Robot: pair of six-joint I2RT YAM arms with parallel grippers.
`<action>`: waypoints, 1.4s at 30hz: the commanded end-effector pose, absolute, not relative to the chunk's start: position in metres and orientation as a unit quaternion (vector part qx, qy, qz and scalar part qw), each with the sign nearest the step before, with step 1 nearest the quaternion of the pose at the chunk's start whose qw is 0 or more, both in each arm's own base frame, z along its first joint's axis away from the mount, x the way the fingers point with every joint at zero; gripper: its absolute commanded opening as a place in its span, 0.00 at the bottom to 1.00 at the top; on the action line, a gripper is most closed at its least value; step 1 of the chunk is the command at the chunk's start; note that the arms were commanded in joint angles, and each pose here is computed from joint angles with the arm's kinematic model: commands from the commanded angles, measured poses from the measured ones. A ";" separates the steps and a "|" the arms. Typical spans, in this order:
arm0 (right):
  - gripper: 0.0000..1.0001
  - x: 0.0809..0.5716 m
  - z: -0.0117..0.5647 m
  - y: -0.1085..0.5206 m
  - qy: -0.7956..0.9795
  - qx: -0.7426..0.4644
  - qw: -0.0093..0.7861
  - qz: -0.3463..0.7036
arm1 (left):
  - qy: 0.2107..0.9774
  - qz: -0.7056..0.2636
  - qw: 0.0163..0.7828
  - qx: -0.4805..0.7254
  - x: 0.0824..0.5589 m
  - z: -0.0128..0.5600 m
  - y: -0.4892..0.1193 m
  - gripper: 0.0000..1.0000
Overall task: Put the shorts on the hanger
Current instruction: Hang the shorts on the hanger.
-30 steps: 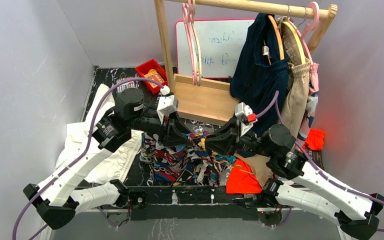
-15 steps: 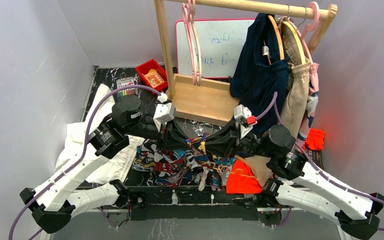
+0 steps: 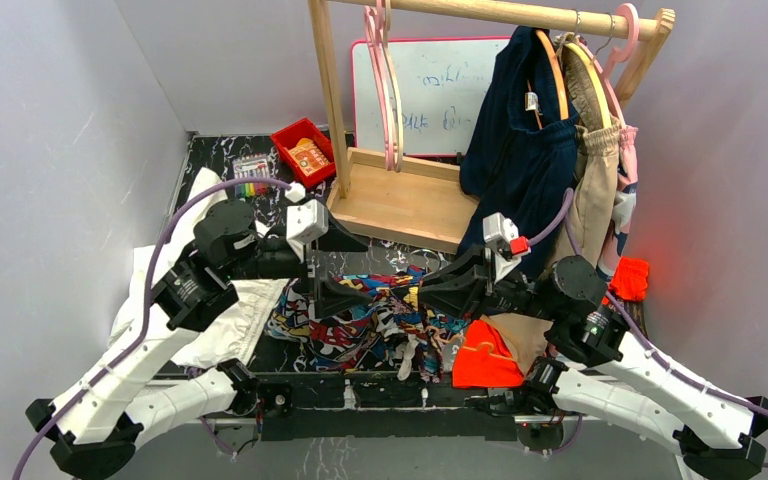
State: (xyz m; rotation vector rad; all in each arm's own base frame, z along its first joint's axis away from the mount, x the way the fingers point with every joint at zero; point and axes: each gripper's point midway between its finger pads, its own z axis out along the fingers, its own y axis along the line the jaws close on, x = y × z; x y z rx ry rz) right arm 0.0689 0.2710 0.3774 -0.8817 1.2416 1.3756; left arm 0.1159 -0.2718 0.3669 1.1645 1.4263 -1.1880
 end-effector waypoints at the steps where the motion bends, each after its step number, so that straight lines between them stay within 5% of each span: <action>1: 0.00 0.065 0.424 0.259 0.460 -0.353 0.567 0.584 | 0.561 -0.477 0.484 0.473 0.110 0.382 -0.264 0.99; 8: 0.00 0.065 0.428 0.262 0.452 -0.356 0.569 0.587 | 0.519 -0.528 0.453 0.496 0.095 0.409 -0.275 0.98; 18: 0.00 0.065 0.431 0.262 0.449 -0.360 0.572 0.584 | 0.555 -0.543 0.369 0.511 0.093 0.369 -0.285 0.90; 23: 0.00 0.066 0.430 0.263 0.452 -0.369 0.574 0.575 | 0.571 -0.538 0.349 0.512 0.091 0.359 -0.282 0.72; 26: 0.00 0.067 0.430 0.266 0.452 -0.377 0.573 0.571 | 0.581 -0.539 0.332 0.512 0.091 0.353 -0.283 0.52; 31: 0.00 0.067 0.429 0.269 0.452 -0.386 0.570 0.567 | 0.594 -0.530 0.323 0.511 0.095 0.346 -0.284 0.00; 37: 0.02 0.064 0.422 0.265 0.470 -0.401 0.555 0.557 | 0.590 -0.504 0.375 0.507 0.105 0.356 -0.280 0.00; 42: 0.30 0.058 0.412 0.261 0.489 -0.413 0.534 0.552 | 0.584 -0.496 0.400 0.503 0.107 0.360 -0.277 0.00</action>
